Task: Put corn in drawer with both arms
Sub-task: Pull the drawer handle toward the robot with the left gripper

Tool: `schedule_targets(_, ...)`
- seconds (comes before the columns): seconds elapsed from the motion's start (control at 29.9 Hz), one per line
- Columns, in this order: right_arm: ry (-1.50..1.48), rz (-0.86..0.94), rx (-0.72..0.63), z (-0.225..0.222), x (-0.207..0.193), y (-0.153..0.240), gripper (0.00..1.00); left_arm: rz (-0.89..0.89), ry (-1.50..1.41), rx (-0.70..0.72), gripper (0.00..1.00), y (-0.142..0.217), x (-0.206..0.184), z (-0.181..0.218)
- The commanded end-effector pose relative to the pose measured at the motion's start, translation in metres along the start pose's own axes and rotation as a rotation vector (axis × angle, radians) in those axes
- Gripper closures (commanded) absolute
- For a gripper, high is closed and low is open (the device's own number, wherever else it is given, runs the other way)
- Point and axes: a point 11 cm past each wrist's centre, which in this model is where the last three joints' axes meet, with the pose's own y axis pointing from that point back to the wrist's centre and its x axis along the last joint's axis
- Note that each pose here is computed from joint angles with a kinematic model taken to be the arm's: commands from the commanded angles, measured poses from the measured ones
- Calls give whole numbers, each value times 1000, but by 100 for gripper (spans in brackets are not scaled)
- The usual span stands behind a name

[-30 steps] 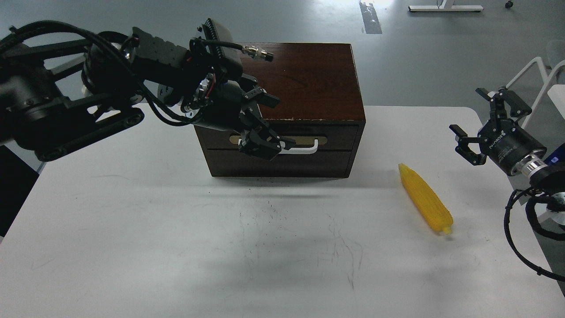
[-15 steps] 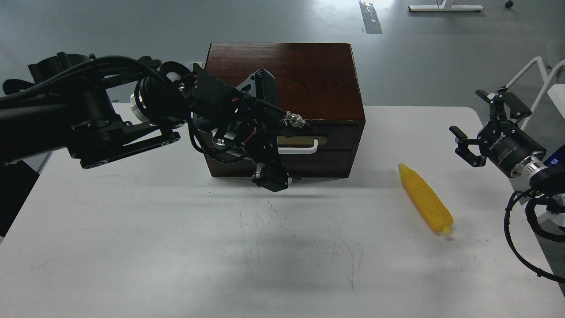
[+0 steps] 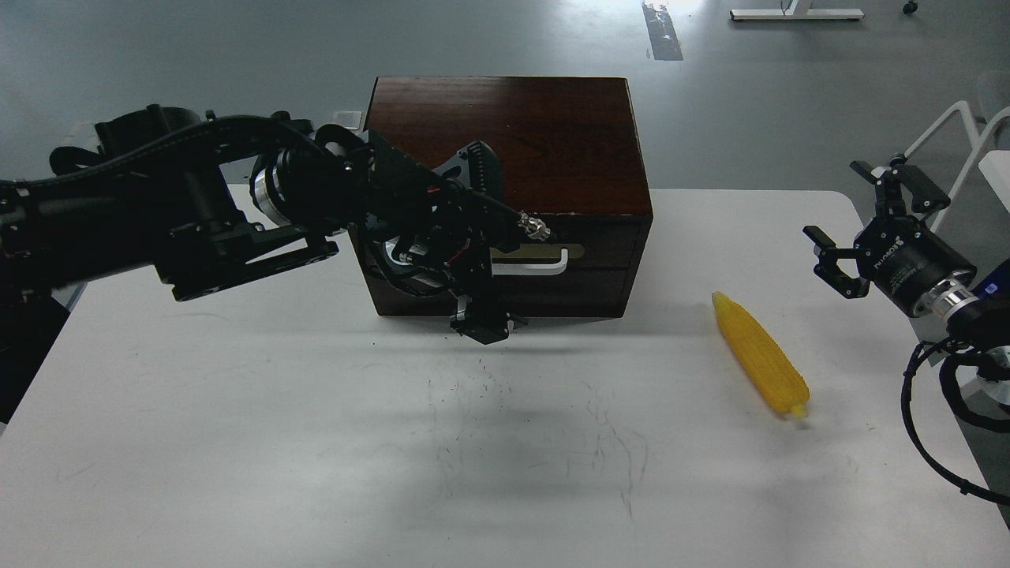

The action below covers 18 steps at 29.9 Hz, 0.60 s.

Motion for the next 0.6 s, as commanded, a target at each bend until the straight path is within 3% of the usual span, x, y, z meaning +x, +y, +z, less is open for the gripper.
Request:
schedule_targets(0.0, -1, 0, 0, 0, 0, 0, 0, -3, 3, 0, 1, -1, -2, 0)
schedule_targets(0.57, 5, 6, -2, -1, 3, 2, 0, -12, 15, -2, 1, -7, -7, 0)
